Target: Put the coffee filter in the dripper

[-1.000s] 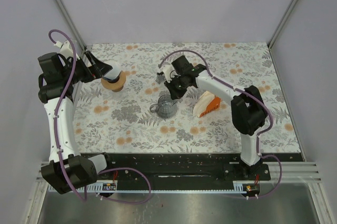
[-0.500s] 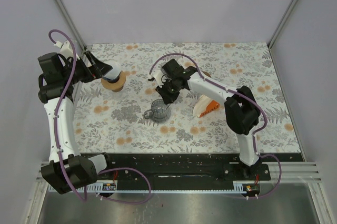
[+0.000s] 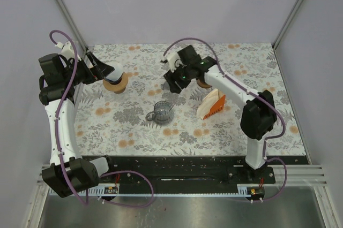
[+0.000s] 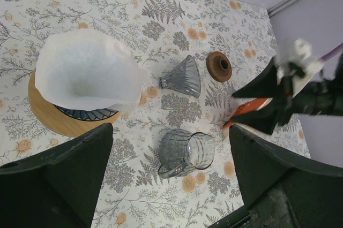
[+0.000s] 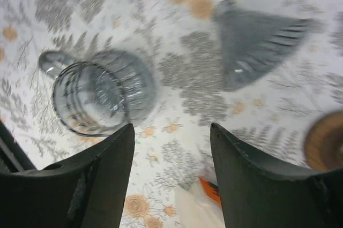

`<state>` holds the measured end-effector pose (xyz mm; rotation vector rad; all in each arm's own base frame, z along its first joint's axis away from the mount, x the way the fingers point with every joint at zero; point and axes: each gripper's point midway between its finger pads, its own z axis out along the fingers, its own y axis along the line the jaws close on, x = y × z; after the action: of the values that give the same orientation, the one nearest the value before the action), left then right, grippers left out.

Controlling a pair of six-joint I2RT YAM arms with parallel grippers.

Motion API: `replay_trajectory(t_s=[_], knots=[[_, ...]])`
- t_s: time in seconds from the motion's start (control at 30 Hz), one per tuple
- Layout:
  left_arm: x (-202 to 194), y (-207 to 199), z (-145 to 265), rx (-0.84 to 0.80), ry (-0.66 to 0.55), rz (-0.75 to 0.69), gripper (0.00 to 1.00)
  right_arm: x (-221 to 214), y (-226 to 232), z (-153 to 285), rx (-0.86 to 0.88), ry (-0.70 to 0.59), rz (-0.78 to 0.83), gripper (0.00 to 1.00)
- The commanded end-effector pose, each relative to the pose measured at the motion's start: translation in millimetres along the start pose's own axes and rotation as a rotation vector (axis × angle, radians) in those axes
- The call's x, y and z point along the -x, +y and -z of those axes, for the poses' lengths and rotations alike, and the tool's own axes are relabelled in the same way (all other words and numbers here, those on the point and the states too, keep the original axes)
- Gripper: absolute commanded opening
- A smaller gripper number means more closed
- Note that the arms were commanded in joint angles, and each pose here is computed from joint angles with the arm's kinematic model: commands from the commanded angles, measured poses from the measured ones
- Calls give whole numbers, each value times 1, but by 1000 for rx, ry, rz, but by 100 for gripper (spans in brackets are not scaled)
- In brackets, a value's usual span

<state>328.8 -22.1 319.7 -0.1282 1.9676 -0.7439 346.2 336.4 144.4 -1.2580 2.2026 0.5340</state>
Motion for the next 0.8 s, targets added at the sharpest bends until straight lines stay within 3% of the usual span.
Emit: replay_trajectory(t_s=[0.0,0.13,0.3,0.47,0.63,0.77], knots=[[7,-5,2,-31,-28,-47,92,49,-95,86,-223,-268,-269,70],[7,-5,2,-34,-25,-46,92,0,-181,91,-454,-170,-502,74],[6,-4,1,-34,-18,-48,92,-60,-231,58,-517,-15,-659,75],[6,-3,-1,-32,-13,-43,92,-75,-230,22,-397,61,-649,67],[8,-3,-1,-31,-15,-44,92,-103,-236,7,-434,168,-676,56],[7,-2,-3,-34,-9,-38,92,-113,-236,5,-454,189,-684,54]])
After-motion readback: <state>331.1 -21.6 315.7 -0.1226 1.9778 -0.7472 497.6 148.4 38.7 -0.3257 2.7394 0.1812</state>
